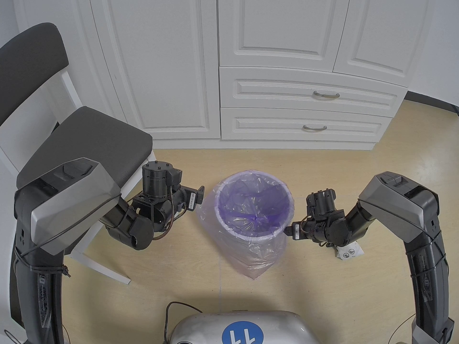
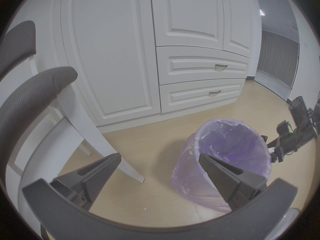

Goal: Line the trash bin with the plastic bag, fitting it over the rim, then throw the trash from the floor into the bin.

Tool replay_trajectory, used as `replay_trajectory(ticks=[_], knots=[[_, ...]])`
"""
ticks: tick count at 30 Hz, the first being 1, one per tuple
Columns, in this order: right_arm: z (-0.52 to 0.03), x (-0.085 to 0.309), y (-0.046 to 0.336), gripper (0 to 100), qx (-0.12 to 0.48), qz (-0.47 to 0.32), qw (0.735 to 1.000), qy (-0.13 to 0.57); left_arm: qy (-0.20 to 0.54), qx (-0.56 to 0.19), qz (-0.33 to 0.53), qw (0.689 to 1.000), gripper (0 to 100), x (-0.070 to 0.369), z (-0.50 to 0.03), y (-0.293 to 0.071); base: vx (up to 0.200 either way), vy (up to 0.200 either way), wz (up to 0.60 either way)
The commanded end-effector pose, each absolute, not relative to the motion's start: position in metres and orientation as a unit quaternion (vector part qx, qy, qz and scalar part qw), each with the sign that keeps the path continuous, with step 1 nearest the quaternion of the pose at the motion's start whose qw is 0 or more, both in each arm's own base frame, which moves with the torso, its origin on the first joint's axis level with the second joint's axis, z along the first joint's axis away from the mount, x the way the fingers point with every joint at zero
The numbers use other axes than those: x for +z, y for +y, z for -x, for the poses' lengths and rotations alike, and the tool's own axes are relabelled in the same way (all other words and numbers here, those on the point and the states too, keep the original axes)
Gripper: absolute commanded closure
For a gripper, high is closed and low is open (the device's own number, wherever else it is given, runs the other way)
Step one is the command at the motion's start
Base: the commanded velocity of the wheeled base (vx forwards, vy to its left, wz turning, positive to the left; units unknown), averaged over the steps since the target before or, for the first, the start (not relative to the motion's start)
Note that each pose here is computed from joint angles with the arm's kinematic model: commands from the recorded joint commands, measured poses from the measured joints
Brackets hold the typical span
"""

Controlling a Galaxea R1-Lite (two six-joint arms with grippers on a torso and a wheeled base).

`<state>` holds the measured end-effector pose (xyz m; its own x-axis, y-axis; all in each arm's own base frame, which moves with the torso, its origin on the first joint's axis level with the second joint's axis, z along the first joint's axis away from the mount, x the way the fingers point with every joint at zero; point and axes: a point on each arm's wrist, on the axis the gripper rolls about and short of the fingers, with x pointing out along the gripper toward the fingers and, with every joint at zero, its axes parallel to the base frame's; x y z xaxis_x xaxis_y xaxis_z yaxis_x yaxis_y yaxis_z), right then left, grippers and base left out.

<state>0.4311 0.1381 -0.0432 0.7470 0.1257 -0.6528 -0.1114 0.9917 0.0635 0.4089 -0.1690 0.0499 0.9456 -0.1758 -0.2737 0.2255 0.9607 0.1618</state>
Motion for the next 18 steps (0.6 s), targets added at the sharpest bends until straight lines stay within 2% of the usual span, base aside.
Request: replay_trajectory(ticks=[1,18], knots=[[-0.449,-0.057,0.140,0,0.047,-0.046,0.935,0.349,0.118,-0.103,-0.097,0.983,0,0.055,-0.408,-0.168,0.000,0.000,0.00],[-0.500,-0.050,0.134,0,-0.019,-0.183,0.948,0.260,0.098,-0.101,-0.088,0.986,0,0.061,-0.411,-0.169,0.000,0.000,0.00]])
